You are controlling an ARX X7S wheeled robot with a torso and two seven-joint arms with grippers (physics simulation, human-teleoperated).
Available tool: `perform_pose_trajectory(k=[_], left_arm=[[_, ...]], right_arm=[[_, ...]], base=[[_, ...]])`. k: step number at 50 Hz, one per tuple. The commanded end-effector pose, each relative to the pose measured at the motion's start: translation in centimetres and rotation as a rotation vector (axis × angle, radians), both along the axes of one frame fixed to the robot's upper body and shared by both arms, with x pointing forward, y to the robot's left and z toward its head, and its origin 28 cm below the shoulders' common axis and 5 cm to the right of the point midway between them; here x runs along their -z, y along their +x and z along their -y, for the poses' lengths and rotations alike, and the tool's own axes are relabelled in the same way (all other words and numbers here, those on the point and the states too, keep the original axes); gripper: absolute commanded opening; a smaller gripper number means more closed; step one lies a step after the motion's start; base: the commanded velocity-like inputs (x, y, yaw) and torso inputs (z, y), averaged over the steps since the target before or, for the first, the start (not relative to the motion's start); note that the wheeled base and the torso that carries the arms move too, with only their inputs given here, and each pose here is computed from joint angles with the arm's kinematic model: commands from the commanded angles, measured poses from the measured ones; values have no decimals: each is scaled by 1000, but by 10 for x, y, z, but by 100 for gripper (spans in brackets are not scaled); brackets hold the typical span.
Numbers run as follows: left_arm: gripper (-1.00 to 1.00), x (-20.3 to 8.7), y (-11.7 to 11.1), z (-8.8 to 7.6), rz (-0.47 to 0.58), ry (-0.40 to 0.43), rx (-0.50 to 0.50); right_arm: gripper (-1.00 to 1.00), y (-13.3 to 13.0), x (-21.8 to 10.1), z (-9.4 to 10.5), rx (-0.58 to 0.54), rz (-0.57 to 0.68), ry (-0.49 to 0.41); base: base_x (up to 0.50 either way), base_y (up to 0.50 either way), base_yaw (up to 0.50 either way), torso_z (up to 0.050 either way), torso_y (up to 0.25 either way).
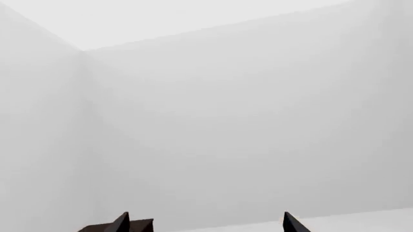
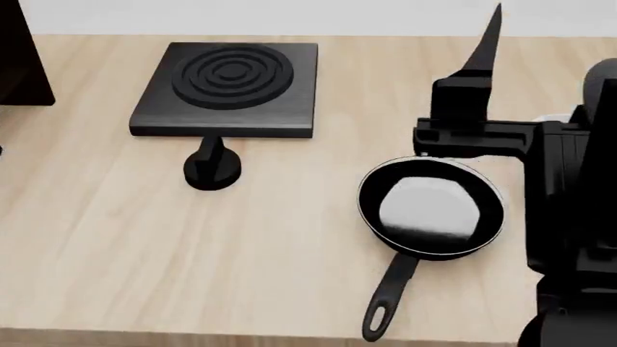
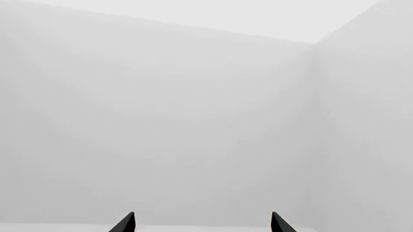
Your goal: Put the frying pan under the cabinet shelf.
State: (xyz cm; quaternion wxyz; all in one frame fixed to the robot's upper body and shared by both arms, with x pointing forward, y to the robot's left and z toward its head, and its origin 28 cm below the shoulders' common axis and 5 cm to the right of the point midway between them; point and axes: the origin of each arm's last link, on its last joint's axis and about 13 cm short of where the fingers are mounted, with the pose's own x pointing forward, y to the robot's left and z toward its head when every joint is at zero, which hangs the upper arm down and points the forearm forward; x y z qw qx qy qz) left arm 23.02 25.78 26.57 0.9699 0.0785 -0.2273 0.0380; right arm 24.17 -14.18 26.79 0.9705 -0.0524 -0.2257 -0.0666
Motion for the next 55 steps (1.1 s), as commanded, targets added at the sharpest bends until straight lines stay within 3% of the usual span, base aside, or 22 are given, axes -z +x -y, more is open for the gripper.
perform_pose_trajectory(k=[1,20,55], left_arm=[[100,-23,-15,-8,49,18,-53],[100,-14,-18,-19,16,6,-102],[100,-11,-21,-13,30,20,-79]], right_arm=[[100,-11,-26,4,35,63,-13],[100,-12,-28,10,84,70,16],[100,-12,-19,17,34,42,45]], base=[[0,0,0,0,0],[0,32,0,0,0],[17,490,0,0,0]])
